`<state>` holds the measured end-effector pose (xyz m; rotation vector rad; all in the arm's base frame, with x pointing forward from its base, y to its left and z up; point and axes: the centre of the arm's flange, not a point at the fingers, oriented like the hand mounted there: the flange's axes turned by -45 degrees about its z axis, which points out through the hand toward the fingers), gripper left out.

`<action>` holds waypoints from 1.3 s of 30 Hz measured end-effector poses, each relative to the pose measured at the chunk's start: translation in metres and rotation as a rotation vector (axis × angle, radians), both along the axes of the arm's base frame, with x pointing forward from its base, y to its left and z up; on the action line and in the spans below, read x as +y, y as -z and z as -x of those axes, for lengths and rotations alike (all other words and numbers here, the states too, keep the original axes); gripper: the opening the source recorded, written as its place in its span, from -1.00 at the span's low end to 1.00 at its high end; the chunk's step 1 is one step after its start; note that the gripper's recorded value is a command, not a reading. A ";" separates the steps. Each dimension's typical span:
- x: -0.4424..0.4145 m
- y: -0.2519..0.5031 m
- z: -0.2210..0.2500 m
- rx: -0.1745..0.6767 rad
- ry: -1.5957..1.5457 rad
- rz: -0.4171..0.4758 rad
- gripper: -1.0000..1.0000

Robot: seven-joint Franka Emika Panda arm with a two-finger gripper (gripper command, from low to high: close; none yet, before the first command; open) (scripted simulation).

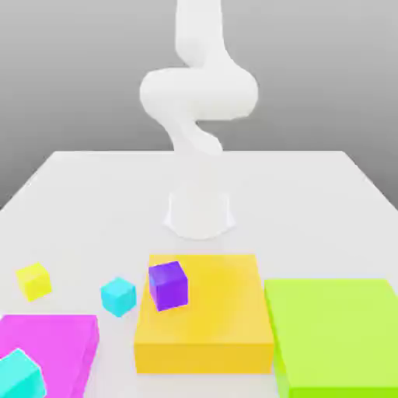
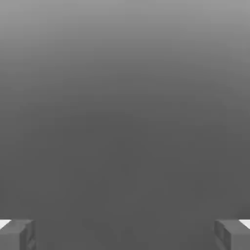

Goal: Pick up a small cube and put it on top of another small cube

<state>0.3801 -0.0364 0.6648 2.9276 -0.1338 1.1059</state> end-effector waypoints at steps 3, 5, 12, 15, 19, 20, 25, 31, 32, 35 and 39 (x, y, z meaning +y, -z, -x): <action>-0.050 0.062 -0.029 0.096 0.092 -0.024 0.00; -0.083 0.103 -0.040 0.156 0.152 -0.042 0.00; -0.194 0.253 -0.025 0.361 0.367 -0.125 0.00; -0.233 0.317 0.003 0.446 0.460 -0.169 0.00; -0.277 0.397 0.062 0.556 0.599 -0.238 0.00; -0.284 0.417 0.078 0.584 0.630 -0.256 0.00; -0.295 0.491 0.125 0.667 0.706 -0.302 0.00; -0.294 0.533 0.127 0.671 0.708 -0.305 -1.00; -0.294 0.533 0.127 0.671 0.708 -0.306 -1.00; -0.294 0.537 0.127 0.672 0.708 -0.307 -1.00; -0.295 0.508 0.127 0.672 0.708 -0.304 -1.00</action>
